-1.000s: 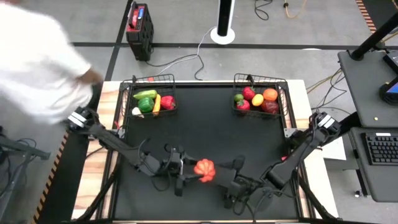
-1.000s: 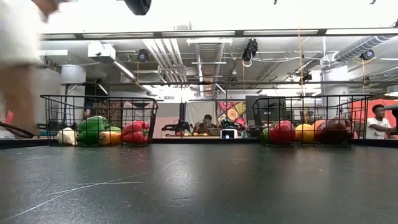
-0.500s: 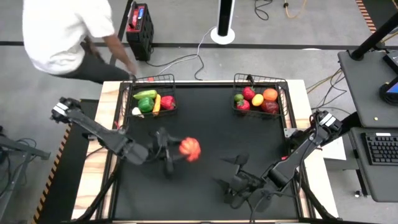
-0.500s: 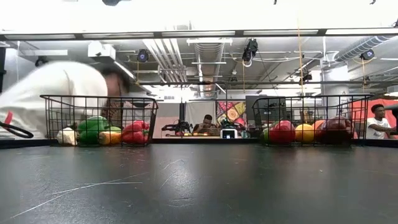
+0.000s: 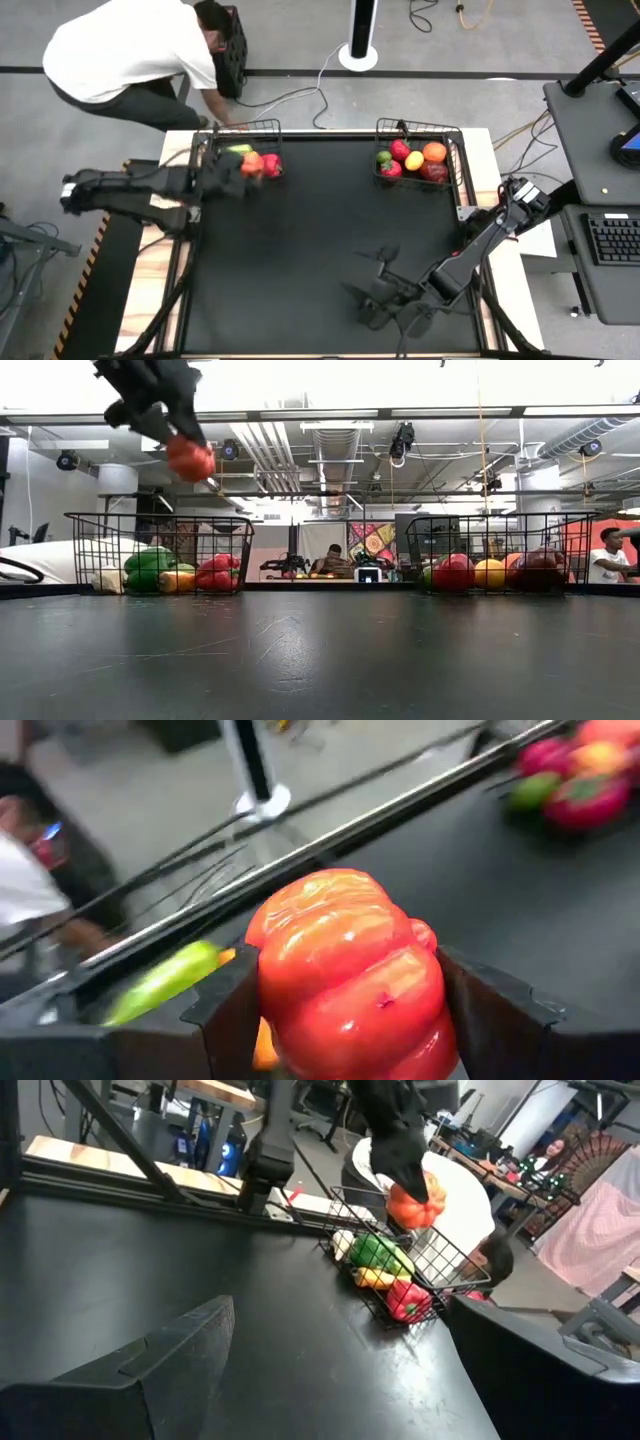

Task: Sort produce into baskets
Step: Put the pumpkin into the left wire basket, then return to Home Position

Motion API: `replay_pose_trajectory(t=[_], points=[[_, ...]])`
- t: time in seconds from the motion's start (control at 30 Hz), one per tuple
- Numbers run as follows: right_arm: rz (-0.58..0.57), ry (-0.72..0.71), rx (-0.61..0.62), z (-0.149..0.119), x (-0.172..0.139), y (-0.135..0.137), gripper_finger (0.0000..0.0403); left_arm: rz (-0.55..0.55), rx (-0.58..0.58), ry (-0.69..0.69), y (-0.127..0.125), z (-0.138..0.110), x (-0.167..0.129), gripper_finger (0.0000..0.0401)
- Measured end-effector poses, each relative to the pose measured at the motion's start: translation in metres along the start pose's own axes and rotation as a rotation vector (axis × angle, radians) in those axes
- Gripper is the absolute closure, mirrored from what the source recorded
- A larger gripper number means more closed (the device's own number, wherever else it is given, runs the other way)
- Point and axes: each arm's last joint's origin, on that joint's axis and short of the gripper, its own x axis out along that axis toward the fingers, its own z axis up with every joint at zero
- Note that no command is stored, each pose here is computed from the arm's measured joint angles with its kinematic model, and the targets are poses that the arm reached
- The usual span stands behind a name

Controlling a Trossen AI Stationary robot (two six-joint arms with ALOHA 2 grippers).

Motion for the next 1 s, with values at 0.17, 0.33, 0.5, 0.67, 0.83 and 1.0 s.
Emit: replay_pose_trajectory(t=[0.17, 0.33, 0.5, 0.67, 0.83, 1.0], points=[[-0.007, 0.004, 0.018, 0.0, 0.003, -0.001, 0.0044, 0.06, 0.015, 0.109, 0.034, 0.02, 0.036, 0.0158], [-0.01, 0.006, 0.024, 0.0, 0.004, -0.002, 0.0044, 0.081, -0.008, 0.192, 0.067, 0.032, 0.07, 0.0158], [-0.012, 0.01, 0.019, -0.001, 0.004, -0.002, 0.0044, 0.095, 0.001, 0.232, 0.079, 0.034, 0.093, 0.0158], [-0.025, 0.024, 0.031, -0.003, 0.009, -0.004, 0.0044, 0.095, 0.031, 0.238, 0.073, 0.034, 0.114, 0.0135], [-0.031, 0.038, 0.033, -0.006, 0.01, -0.005, 0.0044, 0.174, 0.078, 0.284, 0.071, 0.028, 0.132, 0.0093], [-0.033, 0.053, 0.042, -0.009, 0.011, -0.006, 0.0044, 0.183, 0.091, 0.303, 0.069, 0.026, 0.137, 0.0069]])
